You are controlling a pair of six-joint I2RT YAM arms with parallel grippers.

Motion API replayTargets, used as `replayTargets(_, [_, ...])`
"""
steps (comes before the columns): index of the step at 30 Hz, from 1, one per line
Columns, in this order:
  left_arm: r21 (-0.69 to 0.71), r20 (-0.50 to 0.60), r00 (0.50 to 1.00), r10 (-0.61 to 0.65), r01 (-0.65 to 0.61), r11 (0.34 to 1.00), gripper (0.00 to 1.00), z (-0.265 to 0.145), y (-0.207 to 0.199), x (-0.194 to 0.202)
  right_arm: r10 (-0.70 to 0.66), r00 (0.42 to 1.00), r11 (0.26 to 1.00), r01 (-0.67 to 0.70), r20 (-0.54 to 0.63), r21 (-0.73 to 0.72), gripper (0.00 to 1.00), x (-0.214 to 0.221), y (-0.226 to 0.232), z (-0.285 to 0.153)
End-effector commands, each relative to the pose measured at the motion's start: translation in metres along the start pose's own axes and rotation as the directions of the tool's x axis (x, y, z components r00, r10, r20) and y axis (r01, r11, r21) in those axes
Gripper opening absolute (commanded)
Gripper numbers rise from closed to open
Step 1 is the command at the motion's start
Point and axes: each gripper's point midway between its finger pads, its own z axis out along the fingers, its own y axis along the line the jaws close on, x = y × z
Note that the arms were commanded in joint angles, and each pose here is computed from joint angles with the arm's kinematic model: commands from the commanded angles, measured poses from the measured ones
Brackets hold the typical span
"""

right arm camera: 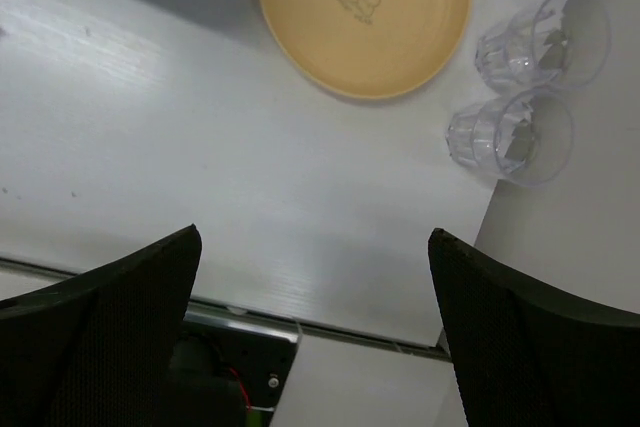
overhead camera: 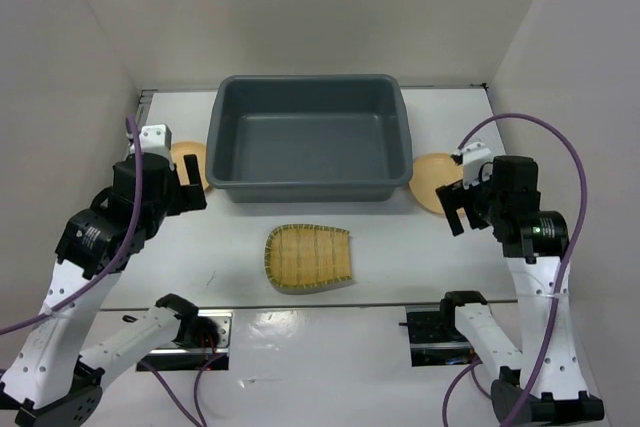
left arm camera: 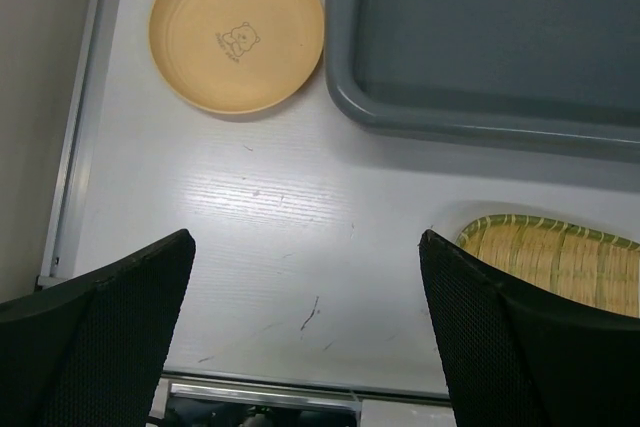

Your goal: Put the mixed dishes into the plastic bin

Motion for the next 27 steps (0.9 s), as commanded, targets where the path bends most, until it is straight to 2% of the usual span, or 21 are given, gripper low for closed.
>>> replayTargets(1, [0.011,0.007,1.0,-0.028,0.028,1.0,0.99,-0.002,-0.001,0.0,-0.181,0.983,0.984,0.181,-0.025,-0.006,0.98,0.01,-0.003,0.015])
replayTargets(4, [0.004,-0.011,1.0,-0.018,0.018,1.0,0.99,0.003,-0.003,0.002,-0.343,0.937,0.939,0.342,-0.069,-0.025,0.98,0.03,-0.001,0.043])
replayTargets(5, [-0.005,-0.008,1.0,-0.018,0.018,1.0,0.99,0.004,-0.001,0.001,-0.376,0.924,0.926,0.378,-0.069,0.018,0.98,0.028,-0.01,0.05])
replayTargets(7, [-0.021,-0.004,0.999,-0.032,0.032,0.999,0.99,0.004,0.002,0.0,-0.487,0.868,0.872,0.489,-0.102,-0.005,0.98,0.043,-0.01,0.068])
replayTargets(9, [-0.021,-0.004,0.999,-0.032,0.032,0.999,0.99,0.004,0.002,0.0,-0.575,0.814,0.817,0.576,-0.08,-0.013,0.98,0.044,-0.01,0.079])
replayTargets(14, [-0.029,0.021,0.998,-0.054,0.055,0.998,0.99,-0.002,0.009,0.0,-0.664,0.746,0.747,0.66,-0.047,-0.079,0.98,0.046,-0.001,0.107])
replayTargets(21, [-0.025,0.122,0.985,-0.124,0.128,0.992,0.99,-0.024,0.027,-0.007,-0.71,0.704,0.691,0.698,0.002,-0.188,0.98,0.049,0.014,0.148])
replayTargets(24, [-0.031,0.133,0.981,-0.139,0.144,0.989,0.99,-0.027,0.032,-0.005,-0.729,0.684,0.657,0.712,0.029,-0.249,0.98,0.056,0.026,0.159])
replayTargets(27, [-0.035,0.14,0.98,-0.14,0.146,0.989,0.99,-0.027,0.034,-0.007,-0.728,0.685,0.654,0.704,0.026,-0.276,0.98,0.061,0.03,0.171])
